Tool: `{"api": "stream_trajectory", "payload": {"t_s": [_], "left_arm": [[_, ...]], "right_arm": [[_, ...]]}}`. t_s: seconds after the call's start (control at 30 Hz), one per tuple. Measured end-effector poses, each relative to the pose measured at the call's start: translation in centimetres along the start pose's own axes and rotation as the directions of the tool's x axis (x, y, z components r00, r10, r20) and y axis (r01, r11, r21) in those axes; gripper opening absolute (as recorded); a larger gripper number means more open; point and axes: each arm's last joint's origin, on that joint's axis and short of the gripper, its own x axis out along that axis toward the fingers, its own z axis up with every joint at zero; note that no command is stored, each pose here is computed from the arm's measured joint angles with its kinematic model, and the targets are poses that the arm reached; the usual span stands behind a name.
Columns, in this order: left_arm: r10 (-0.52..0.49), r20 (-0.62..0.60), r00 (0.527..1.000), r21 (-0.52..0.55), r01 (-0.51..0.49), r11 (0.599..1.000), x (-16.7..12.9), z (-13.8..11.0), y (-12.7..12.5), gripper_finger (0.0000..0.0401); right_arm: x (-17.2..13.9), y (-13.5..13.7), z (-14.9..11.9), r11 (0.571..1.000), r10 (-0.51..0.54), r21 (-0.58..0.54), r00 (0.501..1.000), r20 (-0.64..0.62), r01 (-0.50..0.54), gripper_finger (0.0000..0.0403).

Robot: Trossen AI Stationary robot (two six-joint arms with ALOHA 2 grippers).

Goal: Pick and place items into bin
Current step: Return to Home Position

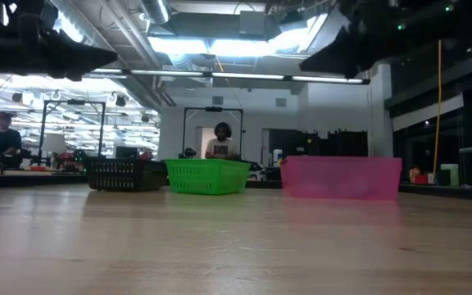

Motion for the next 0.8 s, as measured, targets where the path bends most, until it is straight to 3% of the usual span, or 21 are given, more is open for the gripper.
{"api": "stream_trajectory", "payload": {"t_s": [0.1,0.37,0.47,0.8], "left_arm": [[0.0,-0.005,1.0,0.004,0.0,1.0,0.0,0.0,0.0,0.0002],[-0.004,-0.034,0.999,-0.007,0.004,1.0,0.0,-0.3,-0.1,0.0002],[0.047,-0.043,0.998,-0.009,-0.047,0.999,0.0,-0.4,0.1,0.0002],[0.059,-0.101,0.993,-0.024,-0.062,0.998,0.0,-0.9,0.1,0.0002]], "right_arm": [[-1.4,-0.6,-0.1,1.0,-0.003,-0.002,0.999,0.053,0.003,0.0],[-5.2,-1.8,-4.1,0.999,0.002,0.032,0.984,0.179,-0.007,0.0],[-6.5,-2.3,-5.0,0.999,-0.015,0.045,0.974,0.224,0.005,0.0],[-8.3,-2.9,-8.6,0.998,0.015,0.05,0.959,0.282,-0.03,0.0]]}}
